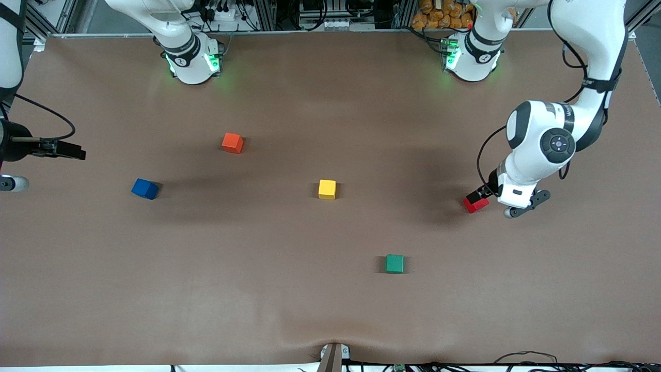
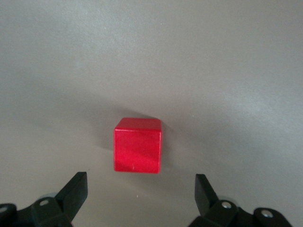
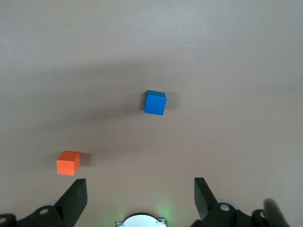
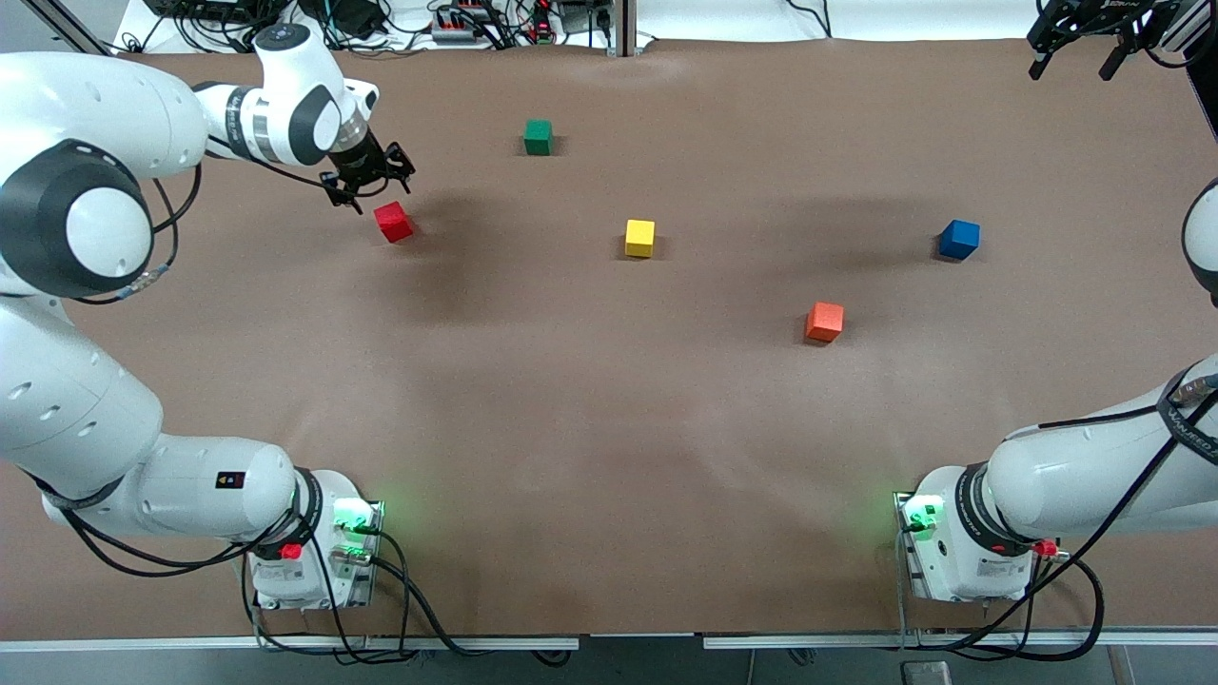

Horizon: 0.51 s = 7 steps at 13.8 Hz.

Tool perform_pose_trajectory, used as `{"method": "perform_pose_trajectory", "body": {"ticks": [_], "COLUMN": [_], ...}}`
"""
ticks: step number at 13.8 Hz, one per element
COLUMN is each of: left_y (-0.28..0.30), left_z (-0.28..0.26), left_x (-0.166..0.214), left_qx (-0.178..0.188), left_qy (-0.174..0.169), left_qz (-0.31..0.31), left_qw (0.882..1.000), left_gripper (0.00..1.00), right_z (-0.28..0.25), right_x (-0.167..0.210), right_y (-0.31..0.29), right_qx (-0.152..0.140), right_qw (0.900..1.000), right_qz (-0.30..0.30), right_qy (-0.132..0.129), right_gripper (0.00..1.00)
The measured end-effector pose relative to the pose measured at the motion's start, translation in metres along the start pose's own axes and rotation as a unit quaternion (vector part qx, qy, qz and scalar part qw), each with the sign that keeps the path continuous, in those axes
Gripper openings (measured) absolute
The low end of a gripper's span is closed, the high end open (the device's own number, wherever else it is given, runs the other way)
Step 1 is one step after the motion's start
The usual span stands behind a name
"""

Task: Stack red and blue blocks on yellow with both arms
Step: 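Close the left gripper on the red cube while the right gripper reaches the blue cube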

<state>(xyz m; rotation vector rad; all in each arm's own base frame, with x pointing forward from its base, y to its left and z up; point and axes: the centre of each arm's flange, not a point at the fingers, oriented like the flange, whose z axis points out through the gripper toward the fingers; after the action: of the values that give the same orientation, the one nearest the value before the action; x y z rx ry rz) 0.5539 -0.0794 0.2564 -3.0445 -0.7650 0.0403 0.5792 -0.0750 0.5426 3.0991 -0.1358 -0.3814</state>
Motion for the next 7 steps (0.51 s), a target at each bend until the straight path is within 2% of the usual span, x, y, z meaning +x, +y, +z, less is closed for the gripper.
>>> {"method": "perform_pose_trajectory", "body": {"ticks": [7], "left_y": [-0.001], "left_z": [0.023], "left_x": [0.003], "left_qx": [-0.001], "left_qy": [-0.003], "left_qz": [-0.003], "left_qw": [1.0], "left_gripper": [1.0], "right_z": [-0.005], "right_x": [-0.001], "right_y": [0.004], "right_qx": [0.001], "right_qw": [1.0], "right_qz": [0.004], "right_qy": [0.005], "right_gripper": [1.0]}}
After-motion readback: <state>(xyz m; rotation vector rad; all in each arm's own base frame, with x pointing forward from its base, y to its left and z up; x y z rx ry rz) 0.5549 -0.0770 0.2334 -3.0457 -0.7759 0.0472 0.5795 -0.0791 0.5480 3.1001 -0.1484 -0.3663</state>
